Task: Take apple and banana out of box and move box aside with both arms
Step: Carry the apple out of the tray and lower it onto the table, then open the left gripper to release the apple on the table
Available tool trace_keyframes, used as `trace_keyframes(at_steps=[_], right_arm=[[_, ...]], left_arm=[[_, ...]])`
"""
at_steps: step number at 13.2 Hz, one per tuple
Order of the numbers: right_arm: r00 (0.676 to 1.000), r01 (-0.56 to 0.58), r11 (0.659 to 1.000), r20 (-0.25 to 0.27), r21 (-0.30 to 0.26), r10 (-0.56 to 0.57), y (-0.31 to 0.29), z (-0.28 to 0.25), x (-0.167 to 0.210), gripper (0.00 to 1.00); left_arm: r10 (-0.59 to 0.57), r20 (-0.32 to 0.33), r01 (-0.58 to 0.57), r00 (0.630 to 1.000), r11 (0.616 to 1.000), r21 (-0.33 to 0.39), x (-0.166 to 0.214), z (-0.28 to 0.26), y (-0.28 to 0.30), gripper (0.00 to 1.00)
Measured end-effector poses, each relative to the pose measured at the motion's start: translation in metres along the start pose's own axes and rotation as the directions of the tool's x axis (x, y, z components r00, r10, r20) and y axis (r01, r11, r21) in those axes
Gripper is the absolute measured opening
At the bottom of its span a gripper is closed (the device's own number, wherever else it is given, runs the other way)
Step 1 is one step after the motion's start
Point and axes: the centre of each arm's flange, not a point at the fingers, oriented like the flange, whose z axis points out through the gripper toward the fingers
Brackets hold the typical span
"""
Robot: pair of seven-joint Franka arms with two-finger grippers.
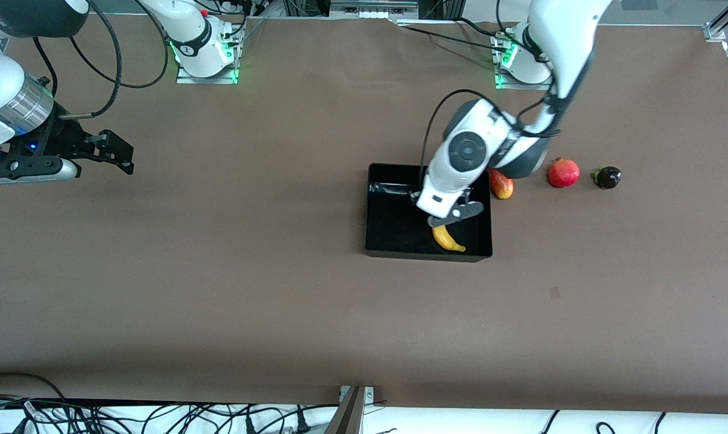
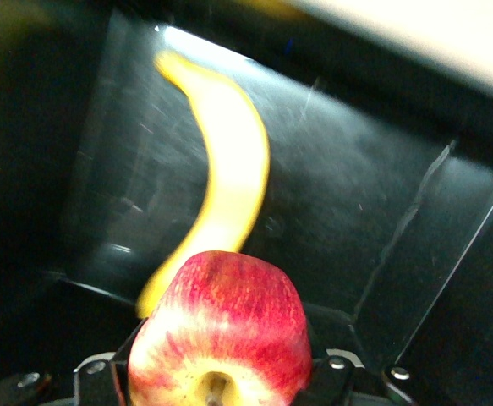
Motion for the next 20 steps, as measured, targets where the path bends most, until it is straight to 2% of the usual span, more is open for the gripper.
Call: trace_keyframes(at_steps=[2, 4, 6, 9, 11, 16, 20], right_arm=[[1.0, 0.0, 1.0, 0.0, 0.0, 0.0, 0.0, 0.0, 0.0, 1.0], [1.0, 0.001, 1.0, -0.001, 0.0, -0.001, 0.0, 0.0, 0.0, 1.0], [1.0, 0.001, 1.0, -0.005, 0.0, -0.001, 0.0, 0.0, 0.0, 1.0], [1.0, 0.001, 1.0, -0.006, 0.0, -0.001, -0.001, -0.001, 0.001, 1.0], [1.0, 0.001, 1.0, -0.007, 0.001, -0.001, -0.001, -0.001, 0.001, 1.0], [1.0, 0.001, 1.0, -0.012, 0.001, -0.001, -0.001, -0.001, 0.001, 1.0], [1.0, 0.001, 1.0, -0.013, 0.001, -0.001, -0.001, -0.001, 0.001, 1.0]], left_arm=[[0.035, 0.016, -0.035, 0.999, 0.999, 0.004, 0.037, -0.052, -0.044, 0.69], [0.103, 0.04, -0.103, 0.994, 0.995, 0.003, 0.079, -0.077, -0.106, 0.69], [0.186, 0.05, -0.186, 0.981, 0.982, 0.008, 0.124, -0.069, -0.174, 0.69], [0.265, 0.016, -0.266, 0.964, 0.962, 0.061, 0.182, -0.021, -0.25, 0.69], [0.296, -0.009, -0.294, 0.955, 0.951, 0.1, 0.201, 0.021, -0.259, 0.69], [0.337, -0.084, -0.325, 0.938, 0.937, 0.129, 0.225, 0.087, -0.267, 0.69], [0.354, -0.098, -0.332, 0.93, 0.925, 0.187, 0.225, 0.092, -0.261, 0.69]])
